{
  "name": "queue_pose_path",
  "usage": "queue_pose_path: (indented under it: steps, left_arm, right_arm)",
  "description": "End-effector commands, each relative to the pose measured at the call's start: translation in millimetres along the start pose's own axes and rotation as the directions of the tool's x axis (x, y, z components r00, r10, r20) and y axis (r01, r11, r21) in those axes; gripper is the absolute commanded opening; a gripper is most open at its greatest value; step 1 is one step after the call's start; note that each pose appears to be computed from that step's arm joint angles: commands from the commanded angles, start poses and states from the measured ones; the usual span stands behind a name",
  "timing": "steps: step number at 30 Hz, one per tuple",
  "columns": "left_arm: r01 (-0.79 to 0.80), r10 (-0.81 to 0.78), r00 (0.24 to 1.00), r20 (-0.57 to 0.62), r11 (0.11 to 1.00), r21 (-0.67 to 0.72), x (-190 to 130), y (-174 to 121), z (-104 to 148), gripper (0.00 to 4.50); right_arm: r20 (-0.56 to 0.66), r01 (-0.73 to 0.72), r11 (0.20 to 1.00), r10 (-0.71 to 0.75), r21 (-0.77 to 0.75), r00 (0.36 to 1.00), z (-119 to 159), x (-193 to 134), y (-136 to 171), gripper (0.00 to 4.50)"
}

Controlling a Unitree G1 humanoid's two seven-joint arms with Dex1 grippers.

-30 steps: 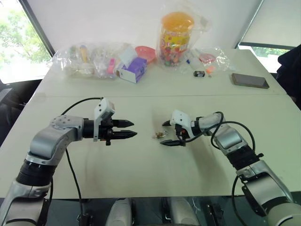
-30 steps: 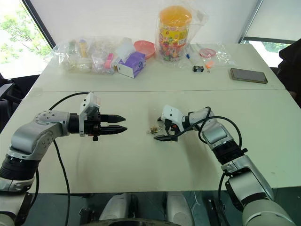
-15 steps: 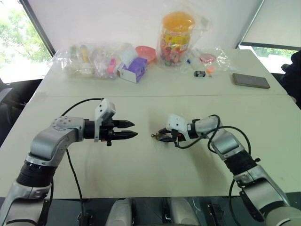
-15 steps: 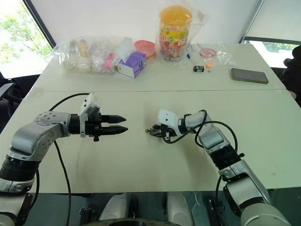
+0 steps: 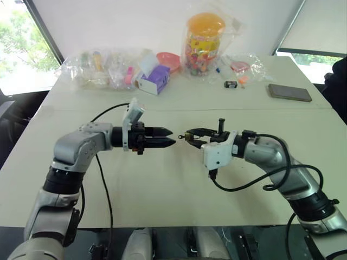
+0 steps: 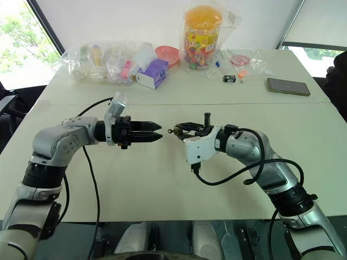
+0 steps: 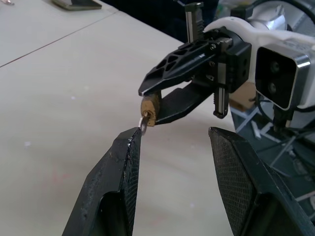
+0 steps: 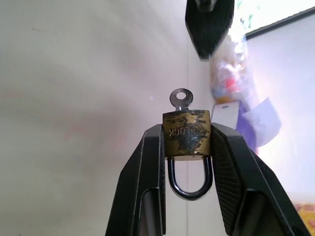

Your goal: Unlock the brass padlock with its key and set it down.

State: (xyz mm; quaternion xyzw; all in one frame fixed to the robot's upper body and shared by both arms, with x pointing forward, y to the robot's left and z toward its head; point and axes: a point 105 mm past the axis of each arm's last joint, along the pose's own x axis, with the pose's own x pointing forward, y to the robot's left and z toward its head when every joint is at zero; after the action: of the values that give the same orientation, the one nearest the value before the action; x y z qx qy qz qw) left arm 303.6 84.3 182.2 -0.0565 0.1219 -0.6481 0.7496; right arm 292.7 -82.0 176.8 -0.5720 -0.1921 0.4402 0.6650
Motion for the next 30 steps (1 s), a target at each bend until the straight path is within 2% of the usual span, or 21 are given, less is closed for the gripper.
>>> queue_pose_path:
  steps: [1,21,24,26,27,30]
  left_arm:
    - [0.055,-0.055,0.998,0.034,0.998,0.012,4.3,-5.4,15.6,2.22]
    - [0.062,-0.062,0.998,-0.001,0.997,0.048,6.9,-3.2,6.6,2.22]
    - [0.054,-0.055,0.998,0.016,0.997,0.047,7.3,-1.6,9.7,1.36]
    - [0.052,-0.053,0.998,0.025,0.998,0.046,7.0,-0.9,11.8,0.38]
    - [0.052,-0.053,0.998,0.025,0.998,0.046,6.9,-0.9,12.1,0.08]
    - [0.05,-0.051,0.998,0.028,0.998,0.047,6.2,-0.8,12.5,0.08]
  right_arm:
    - [0.042,0.077,0.995,-0.074,-0.069,0.996,17.2,-6.8,-18.9,0.69]
    - [0.096,0.099,0.991,-0.091,-0.085,0.991,35.9,-8.6,-31.2,0.69]
    - [0.095,0.09,0.993,-0.082,-0.079,0.992,36.3,-8.8,-30.0,0.69]
    - [0.093,0.085,0.994,-0.078,-0.074,0.993,36.3,-9.2,-29.0,0.69]
    - [0.093,0.083,0.994,-0.076,-0.071,0.993,36.3,-9.3,-28.6,0.69]
    - [0.091,0.078,0.995,-0.072,-0.064,0.993,36.1,-9.5,-27.7,0.69]
